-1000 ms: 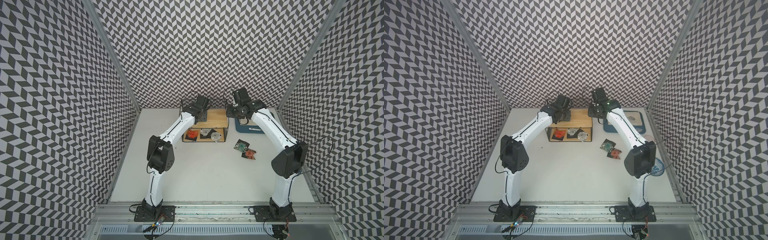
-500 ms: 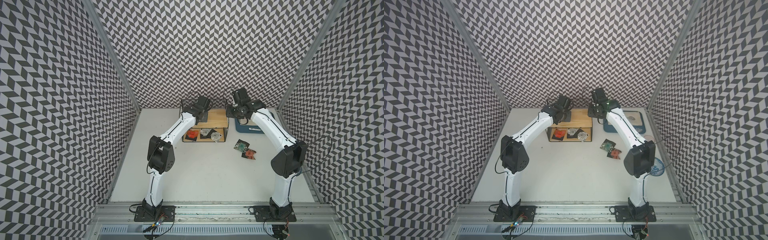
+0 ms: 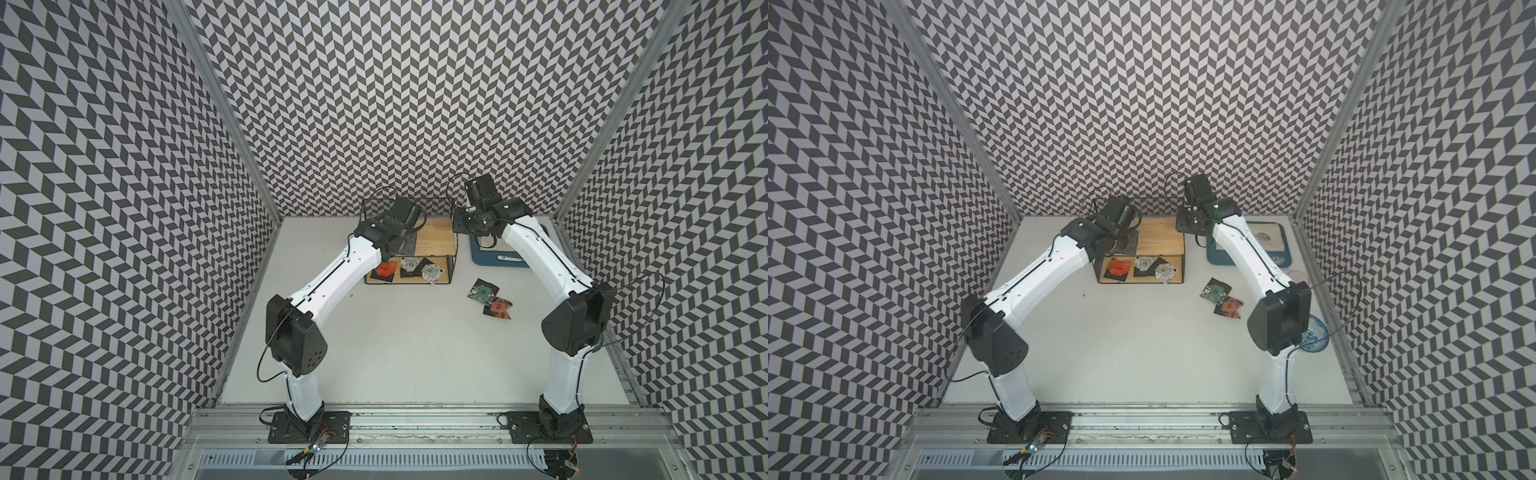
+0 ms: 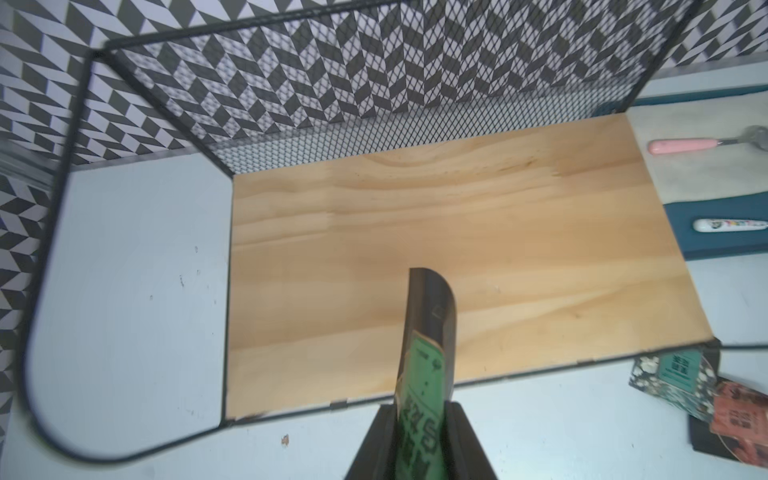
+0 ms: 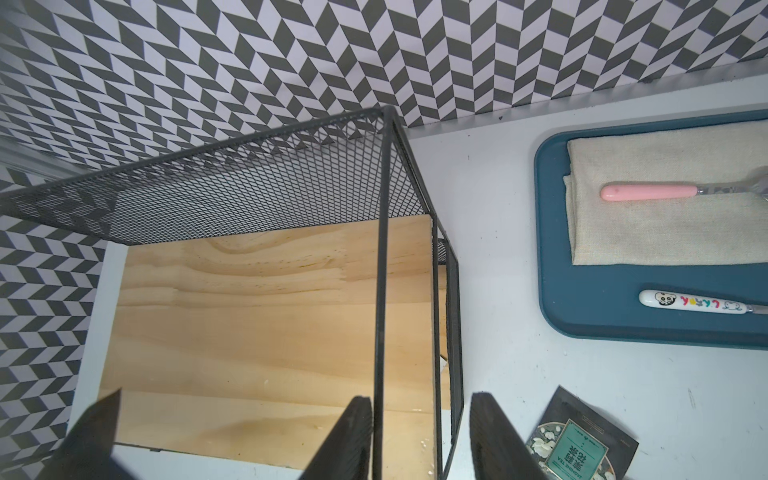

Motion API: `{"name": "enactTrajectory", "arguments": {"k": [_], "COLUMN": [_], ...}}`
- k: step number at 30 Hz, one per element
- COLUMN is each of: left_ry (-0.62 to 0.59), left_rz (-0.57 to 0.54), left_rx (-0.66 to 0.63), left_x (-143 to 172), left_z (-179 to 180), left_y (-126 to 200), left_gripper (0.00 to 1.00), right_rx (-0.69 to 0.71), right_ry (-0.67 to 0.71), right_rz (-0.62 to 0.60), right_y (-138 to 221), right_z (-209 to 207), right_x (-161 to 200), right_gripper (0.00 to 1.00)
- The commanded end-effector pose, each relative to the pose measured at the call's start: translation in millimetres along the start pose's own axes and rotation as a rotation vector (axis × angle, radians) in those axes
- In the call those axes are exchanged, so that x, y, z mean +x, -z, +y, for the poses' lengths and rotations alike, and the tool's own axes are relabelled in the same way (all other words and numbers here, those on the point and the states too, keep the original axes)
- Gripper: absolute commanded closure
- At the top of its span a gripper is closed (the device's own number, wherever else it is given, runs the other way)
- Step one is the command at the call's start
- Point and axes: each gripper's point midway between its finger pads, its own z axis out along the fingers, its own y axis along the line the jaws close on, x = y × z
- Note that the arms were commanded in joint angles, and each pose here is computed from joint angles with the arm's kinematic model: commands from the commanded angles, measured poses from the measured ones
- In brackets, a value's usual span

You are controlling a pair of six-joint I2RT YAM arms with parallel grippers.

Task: Remove the tea bags from the shelf
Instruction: Pick up the tea bag from the shelf, then place the tea bag at the center of the board.

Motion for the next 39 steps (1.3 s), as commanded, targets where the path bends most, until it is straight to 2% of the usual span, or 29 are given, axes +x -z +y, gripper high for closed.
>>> {"name": "enactTrajectory", "arguments": {"k": [1, 3, 6, 10, 13, 18, 21, 27, 31, 37, 39], "left_ry": [0.030, 0.045, 0.058, 0.077, 0.083, 0.125, 0.136, 0.235, 0.256, 0.268, 0.274], "left_rz": [0.012, 0.040, 0.056, 0.151, 0.215, 0.329, 0.331, 0.378, 0.388, 0.393, 0.367], "left_rx": [-0.009, -0.030, 0.004, -0.006, -0.065, -0.148, -0.181, -0.168, -0.159, -0.145, -0.140], "left_x": [17.2, 28.9, 52.1, 116.4, 165.6, 225.2, 235.1, 261.0, 268.0, 271.1, 259.8], "left_z": [11.4, 18.8, 21.4, 37.9, 58.3, 79.7, 83.8, 99.7, 97.6, 94.7, 94.0], "left_y": [10.5, 16.1, 33.3, 42.4, 31.8, -8.0, -22.6, -40.3, -42.5, -42.4, -37.4], "left_gripper": [0.78, 0.81, 0.82, 0.82, 0.80, 0.80, 0.81, 0.77, 0.50, 0.45, 0.34], "right_rx": [0.009, 0.009, 0.011, 0.011, 0.006, -0.003, -0.010, -0.021, -0.020, -0.022, -0.023], "right_ry": [-0.007, -0.008, -0.010, -0.013, -0.013, -0.014, -0.012, -0.011, -0.011, -0.015, -0.015], "right_rz": [-0.037, -0.040, -0.044, -0.043, -0.047, -0.050, -0.048, -0.043, -0.042, -0.034, -0.038], "right_y": [1.1, 2.2, 3.5, 3.6, 4.6, 5.6, 6.0, 7.0, 5.7, 4.1, 4.9], "right_z": [-0.3, -0.3, -1.0, -1.7, -0.6, 1.2, 2.7, 4.6, 4.1, 4.3, 4.5], "right_x": [-10.9, -11.7, -11.8, -10.9, -12.0, -12.7, -12.3, -11.2, -10.7, -8.4, -9.5], "right_gripper": [0.57, 0.57, 0.57, 0.57, 0.57, 0.57, 0.57, 0.57, 0.57, 0.57, 0.57]}}
